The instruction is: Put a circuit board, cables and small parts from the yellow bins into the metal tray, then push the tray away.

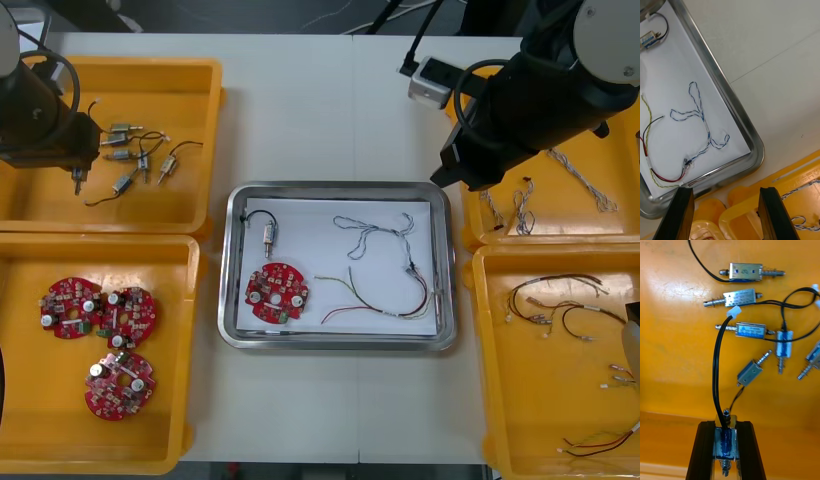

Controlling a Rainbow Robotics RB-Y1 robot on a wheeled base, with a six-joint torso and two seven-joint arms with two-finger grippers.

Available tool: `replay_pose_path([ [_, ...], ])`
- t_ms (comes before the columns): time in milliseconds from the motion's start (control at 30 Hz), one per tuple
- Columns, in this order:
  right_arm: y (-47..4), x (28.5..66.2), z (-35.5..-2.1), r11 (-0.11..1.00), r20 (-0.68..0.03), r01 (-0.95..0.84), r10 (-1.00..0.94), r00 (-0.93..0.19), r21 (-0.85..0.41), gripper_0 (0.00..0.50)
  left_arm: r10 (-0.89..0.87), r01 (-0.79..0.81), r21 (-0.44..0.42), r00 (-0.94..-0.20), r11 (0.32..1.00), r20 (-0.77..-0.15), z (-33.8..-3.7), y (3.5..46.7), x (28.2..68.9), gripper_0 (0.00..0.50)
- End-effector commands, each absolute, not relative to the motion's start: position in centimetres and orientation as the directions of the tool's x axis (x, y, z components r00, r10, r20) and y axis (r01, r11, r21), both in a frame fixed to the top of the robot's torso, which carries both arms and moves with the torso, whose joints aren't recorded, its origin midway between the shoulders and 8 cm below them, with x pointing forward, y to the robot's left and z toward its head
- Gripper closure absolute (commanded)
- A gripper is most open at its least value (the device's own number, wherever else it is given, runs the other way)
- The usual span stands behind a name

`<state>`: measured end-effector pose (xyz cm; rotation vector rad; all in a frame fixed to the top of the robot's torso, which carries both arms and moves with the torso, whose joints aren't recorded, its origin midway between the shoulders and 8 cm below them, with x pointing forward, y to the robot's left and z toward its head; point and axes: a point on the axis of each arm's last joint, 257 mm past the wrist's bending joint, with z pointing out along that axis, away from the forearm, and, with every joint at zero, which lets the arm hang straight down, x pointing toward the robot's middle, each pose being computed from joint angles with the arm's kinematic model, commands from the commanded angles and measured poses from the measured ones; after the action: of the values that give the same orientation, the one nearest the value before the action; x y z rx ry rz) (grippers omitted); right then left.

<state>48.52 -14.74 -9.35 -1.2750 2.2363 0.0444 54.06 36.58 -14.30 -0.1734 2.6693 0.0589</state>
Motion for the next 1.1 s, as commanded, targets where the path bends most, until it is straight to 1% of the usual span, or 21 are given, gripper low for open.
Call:
replay_pose_path([
  [33, -14.3, 48.9, -5.1, 0.630, -0.577, -0.742, -0.703, -0.417, -0.231, 0.000, -0.125, -0.136, -0.014, -0.860, 0.991, -0.495, -9.8, 36.5, 52.8, 0.500],
  [100, -15.1, 48.9, -5.1, 0.685, -0.592, -0.702, -0.652, -0.473, -0.194, 0.000, -0.150, -0.140, -0.057, -0.858, 0.988, -0.491, -9.0, 34.6, 52.0, 0.500],
  [167, -15.8, 48.9, -5.1, 0.727, -0.604, -0.667, -0.608, -0.515, -0.163, 0.000, -0.154, -0.135, -0.074, -0.851, 0.988, -0.501, -8.3, 33.2, 51.7, 0.500],
  [300, -17.2, 48.9, -5.1, 0.801, -0.622, -0.589, -0.514, -0.591, -0.102, 0.000, -0.156, -0.124, -0.096, -0.832, 0.988, -0.532, -7.3, 30.2, 51.4, 0.500],
  [400, -18.5, 48.8, -5.0, 0.850, -0.630, -0.522, -0.444, -0.637, -0.072, 0.000, -0.154, -0.114, -0.106, -0.825, 0.988, -0.544, -7.2, 28.0, 51.1, 0.500],
  [600, -21.1, 47.7, -5.6, 0.931, -0.629, -0.365, -0.282, -0.725, 0.004, 0.000, -0.177, -0.107, -0.158, -0.820, 0.982, -0.545, -8.1, 22.9, 50.4, 0.500],
  [733, -22.8, 46.8, -6.3, 0.965, -0.616, -0.258, -0.170, -0.769, 0.055, 0.000, -0.168, -0.105, -0.147, -0.828, 0.984, -0.535, -9.7, 19.7, 49.6, 0.500],
  [833, -23.6, 46.5, -6.4, 0.974, -0.610, -0.215, -0.126, -0.782, 0.075, 0.000, -0.161, -0.106, -0.133, -0.833, 0.985, -0.529, -10.6, 18.3, 49.2, 0.500],
  [867, -24.3, 46.3, -6.6, 0.980, -0.602, -0.176, -0.085, -0.794, 0.094, 0.000, -0.153, -0.102, -0.124, -0.836, 0.987, -0.528, -11.4, 17.3, 49.0, 0.500],
  [967, -25.4, 45.4, -7.1, 0.982, -0.578, -0.122, -0.016, -0.816, 0.145, 0.000, -0.132, -0.078, -0.123, -0.835, 0.989, -0.535, -12.4, 15.3, 49.0, 0.500],
  [1100, -27.2, 44.5, -7.4, 0.983, -0.560, -0.049, 0.060, -0.826, 0.178, 0.000, -0.091, -0.037, -0.109, -0.834, 0.993, -0.543, -13.5, 13.2, 48.8, 0.500],
])
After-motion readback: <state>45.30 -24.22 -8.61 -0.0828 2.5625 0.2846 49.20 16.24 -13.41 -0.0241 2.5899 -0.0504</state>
